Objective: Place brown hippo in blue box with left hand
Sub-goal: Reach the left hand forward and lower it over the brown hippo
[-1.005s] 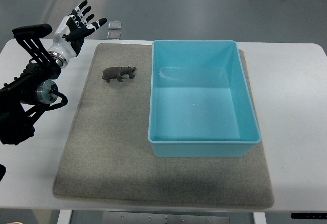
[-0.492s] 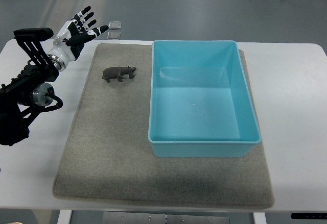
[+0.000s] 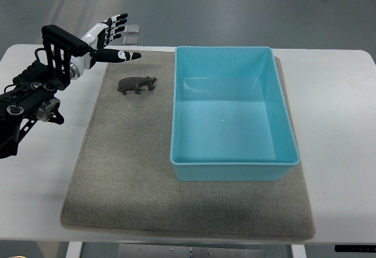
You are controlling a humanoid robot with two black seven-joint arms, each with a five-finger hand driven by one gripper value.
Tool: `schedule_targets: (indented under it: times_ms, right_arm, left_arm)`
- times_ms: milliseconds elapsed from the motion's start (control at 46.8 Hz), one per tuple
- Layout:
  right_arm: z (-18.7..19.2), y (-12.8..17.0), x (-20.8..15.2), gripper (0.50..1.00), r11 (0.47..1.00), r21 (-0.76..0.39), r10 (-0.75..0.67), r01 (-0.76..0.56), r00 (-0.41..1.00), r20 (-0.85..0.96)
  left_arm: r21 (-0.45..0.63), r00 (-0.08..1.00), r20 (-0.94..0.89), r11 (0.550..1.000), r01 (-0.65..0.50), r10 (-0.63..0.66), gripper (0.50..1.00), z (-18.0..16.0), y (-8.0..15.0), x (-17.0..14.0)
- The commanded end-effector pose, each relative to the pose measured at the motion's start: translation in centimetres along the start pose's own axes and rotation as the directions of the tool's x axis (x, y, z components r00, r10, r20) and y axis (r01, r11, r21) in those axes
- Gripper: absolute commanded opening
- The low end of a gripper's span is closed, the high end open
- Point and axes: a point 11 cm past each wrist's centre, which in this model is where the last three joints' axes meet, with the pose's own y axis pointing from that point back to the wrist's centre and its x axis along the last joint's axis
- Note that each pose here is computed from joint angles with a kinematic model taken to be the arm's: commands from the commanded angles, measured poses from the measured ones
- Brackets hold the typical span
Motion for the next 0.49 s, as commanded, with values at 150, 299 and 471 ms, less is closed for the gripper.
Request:
schedule_targets:
  times_ms: [150,299,471]
  right_arm:
    - [0.0,0.0,0.0,0.936,1.0,0.0,0.0,0.0,1.0,0.0]
    - [0.0,0.0,0.0,0.936,1.0,0.0,0.0,0.0,1.0,0.0]
    - [0.0,0.0,0.0,0.936,1.0,0.0,0.0,0.0,1.0,0.0]
  left_arm:
    - [0.01,0.971,0.223,0.997,0.082,-0.083,0.994,0.44,-0.11,-0.24]
    - [0.055,0.909,0.383,0.987,0.153,-0.162,0.994,0.02,0.25,-0.26]
    - [0.099,0.849,0.478,0.975,0.201,-0.223,0.992,-0.04,0.38,-0.06]
